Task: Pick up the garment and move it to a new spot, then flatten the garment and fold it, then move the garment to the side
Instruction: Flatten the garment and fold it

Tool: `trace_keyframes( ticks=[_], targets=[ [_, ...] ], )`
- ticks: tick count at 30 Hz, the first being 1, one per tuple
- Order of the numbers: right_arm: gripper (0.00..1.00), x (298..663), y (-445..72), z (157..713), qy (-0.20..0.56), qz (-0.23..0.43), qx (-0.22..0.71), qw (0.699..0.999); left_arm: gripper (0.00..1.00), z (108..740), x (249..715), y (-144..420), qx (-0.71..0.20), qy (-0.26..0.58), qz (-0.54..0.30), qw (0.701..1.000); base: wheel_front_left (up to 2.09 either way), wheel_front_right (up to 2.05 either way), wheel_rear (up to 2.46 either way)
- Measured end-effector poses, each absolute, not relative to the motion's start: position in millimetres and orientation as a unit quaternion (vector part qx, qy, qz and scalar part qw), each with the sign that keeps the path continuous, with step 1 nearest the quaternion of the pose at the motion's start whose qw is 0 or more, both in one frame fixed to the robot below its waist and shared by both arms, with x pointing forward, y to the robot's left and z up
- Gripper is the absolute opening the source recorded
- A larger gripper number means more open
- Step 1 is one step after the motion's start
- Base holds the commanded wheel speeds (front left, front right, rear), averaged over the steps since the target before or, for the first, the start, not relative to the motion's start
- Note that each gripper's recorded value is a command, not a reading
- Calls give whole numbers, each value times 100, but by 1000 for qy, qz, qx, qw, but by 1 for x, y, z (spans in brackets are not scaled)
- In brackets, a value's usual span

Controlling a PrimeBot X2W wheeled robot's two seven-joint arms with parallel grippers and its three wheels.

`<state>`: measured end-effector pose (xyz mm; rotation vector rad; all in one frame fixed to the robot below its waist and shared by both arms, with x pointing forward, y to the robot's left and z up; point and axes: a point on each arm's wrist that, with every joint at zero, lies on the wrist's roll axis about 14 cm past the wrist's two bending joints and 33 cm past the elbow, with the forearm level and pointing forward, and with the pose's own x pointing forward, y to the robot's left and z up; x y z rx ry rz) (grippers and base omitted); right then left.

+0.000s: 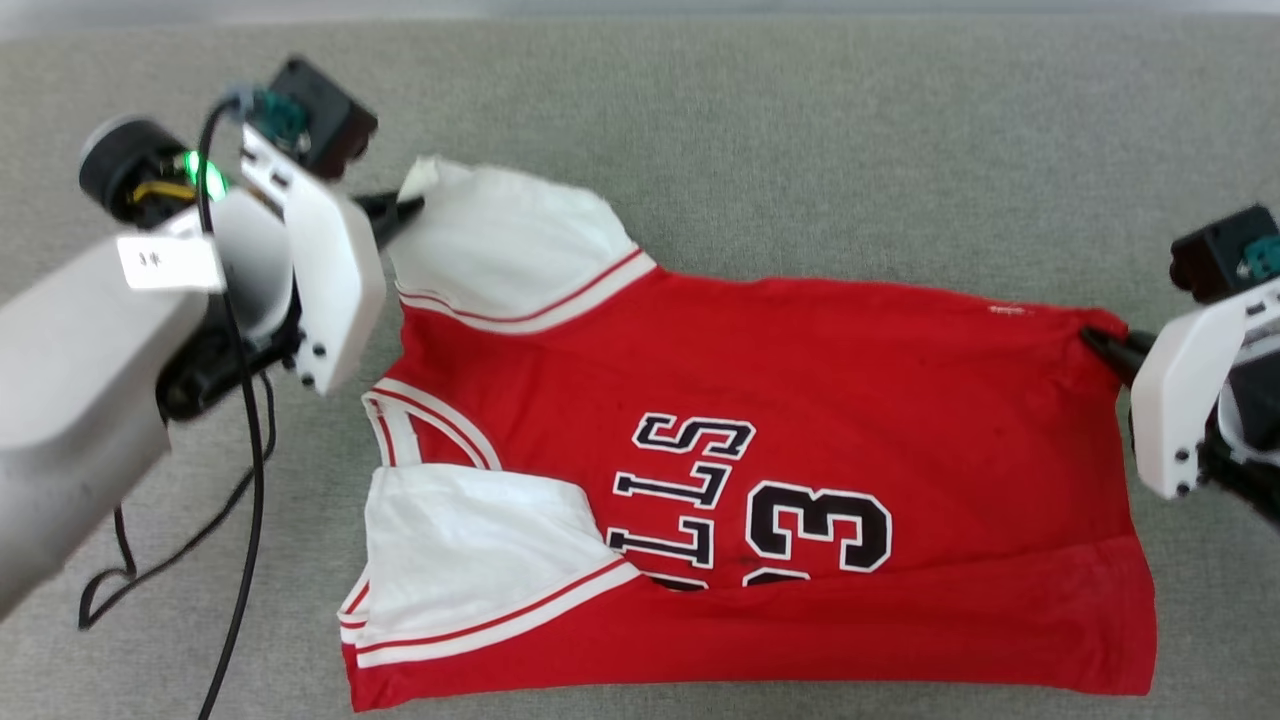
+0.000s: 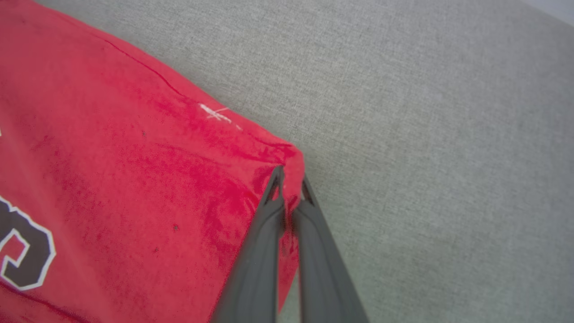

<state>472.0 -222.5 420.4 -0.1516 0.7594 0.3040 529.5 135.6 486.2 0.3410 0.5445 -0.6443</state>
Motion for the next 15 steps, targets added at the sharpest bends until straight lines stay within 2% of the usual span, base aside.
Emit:
trace_keyframes(
  ticks=[15],
  targets=[
    [0, 400, -215, 424, 347, 163, -34, 923, 0, 461, 420, 161, 117, 299, -281, 904, 0, 0, 0]
  ],
)
